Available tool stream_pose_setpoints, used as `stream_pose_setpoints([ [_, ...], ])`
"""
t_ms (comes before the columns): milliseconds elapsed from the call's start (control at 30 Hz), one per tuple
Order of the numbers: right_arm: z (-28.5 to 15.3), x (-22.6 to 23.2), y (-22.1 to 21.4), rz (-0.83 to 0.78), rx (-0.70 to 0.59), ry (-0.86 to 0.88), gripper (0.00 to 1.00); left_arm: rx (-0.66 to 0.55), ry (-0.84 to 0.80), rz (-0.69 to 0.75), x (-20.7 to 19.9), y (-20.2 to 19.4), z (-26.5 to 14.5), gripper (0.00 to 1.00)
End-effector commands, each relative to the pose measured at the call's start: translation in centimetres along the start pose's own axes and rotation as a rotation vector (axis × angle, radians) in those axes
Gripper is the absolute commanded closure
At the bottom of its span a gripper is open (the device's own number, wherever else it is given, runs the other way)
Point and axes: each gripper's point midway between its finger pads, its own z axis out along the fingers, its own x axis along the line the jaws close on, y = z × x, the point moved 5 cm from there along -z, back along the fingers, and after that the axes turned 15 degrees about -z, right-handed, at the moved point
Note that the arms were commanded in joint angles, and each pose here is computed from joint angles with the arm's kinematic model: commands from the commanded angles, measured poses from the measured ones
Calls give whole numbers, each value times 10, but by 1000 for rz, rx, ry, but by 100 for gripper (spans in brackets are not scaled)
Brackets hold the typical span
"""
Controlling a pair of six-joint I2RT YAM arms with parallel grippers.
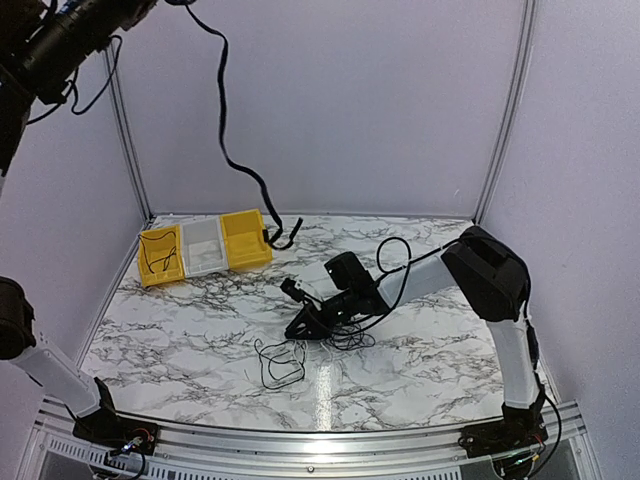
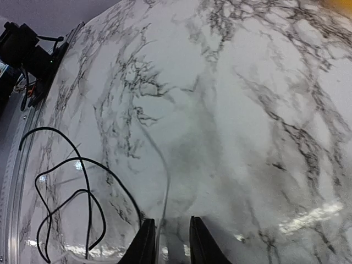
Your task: Untangle the cables
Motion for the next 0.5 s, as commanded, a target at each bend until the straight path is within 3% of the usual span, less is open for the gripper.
stream_pose_setpoints([
  [0, -29, -33, -27, 99, 75, -126, 77, -129, 47, 78, -4, 39, -18, 100],
  [233, -75, -29, 0, 2, 109, -148, 76, -29, 293, 246, 43, -1, -30, 100],
  [467, -132, 11, 38, -186, 133, -214, 62, 63, 542, 370, 96, -37, -53, 100],
])
